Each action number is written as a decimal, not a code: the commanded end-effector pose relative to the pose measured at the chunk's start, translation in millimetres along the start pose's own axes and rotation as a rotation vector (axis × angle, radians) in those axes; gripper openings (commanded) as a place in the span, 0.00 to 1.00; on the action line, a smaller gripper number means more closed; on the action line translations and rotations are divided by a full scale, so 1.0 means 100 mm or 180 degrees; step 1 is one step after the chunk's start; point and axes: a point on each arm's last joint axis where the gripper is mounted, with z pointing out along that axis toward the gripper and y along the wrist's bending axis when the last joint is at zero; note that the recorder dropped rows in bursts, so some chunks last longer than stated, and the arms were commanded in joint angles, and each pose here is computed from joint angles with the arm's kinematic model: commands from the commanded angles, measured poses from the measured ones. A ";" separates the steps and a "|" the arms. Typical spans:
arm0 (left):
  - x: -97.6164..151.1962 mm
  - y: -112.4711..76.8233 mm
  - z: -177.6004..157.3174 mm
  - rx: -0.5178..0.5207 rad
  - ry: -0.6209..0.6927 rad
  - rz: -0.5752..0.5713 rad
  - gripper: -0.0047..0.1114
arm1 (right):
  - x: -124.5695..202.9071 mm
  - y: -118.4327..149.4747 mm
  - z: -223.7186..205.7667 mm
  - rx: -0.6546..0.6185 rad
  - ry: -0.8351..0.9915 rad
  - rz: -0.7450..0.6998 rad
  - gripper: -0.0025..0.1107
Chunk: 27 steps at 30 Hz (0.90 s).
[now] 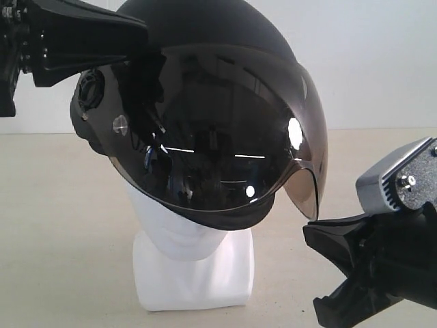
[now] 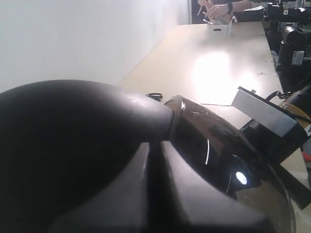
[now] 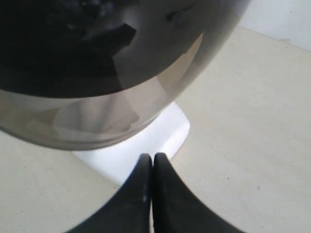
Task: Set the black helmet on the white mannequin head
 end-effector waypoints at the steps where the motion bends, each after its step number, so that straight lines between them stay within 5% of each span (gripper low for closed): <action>1: 0.18 0.09 -0.03 -0.0275 0.0262 0.0019 0.08 | -0.05 0.00 0.00 0.0014 -0.0036 -0.0042 0.02; 27: 0.45 0.13 -0.12 -0.0371 0.0415 -0.0196 0.08 | -0.24 -0.03 -0.01 0.0099 -0.0057 -0.0137 0.02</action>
